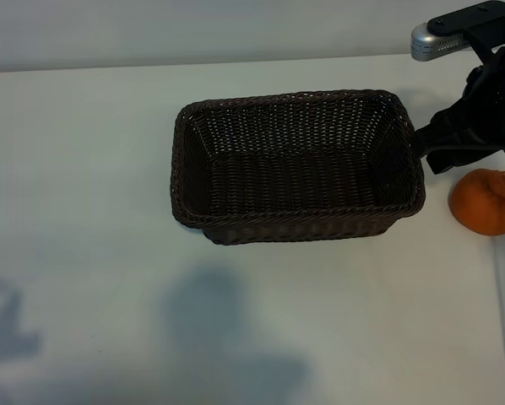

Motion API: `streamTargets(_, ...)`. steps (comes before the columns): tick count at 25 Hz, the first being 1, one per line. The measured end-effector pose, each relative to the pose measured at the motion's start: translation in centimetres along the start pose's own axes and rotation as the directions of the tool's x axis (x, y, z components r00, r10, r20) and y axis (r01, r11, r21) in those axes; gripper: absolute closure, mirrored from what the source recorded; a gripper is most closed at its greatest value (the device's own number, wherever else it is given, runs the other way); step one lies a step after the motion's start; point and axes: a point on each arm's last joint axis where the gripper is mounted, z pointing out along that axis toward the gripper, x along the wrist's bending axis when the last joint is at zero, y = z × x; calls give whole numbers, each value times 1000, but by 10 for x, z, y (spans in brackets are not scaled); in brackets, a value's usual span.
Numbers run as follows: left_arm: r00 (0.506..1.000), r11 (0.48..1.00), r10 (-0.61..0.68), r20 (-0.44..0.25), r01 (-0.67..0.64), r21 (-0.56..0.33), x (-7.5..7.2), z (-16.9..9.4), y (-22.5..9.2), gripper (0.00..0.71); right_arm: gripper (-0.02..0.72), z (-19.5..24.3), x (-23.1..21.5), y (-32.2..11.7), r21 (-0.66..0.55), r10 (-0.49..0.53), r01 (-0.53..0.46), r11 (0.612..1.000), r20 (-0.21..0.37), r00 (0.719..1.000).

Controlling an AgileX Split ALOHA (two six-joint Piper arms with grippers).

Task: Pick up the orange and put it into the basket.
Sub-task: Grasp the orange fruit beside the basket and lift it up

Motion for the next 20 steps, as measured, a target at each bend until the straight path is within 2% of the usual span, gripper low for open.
streamTargets(8,998,992,-65,2,64,107,0,13,-22,117,208,0,0,0,0,0,0,1000,0,1000)
streamTargets(13,991,978,-127,-34,131,160,2,22,-32,117,208,0,0,0,0,0,0,1000,0,1000)
streamTargets(20,989,977,-136,-50,142,156,3,22,-33,118,208,0,0,0,-4,0,0,1000,0,1000)
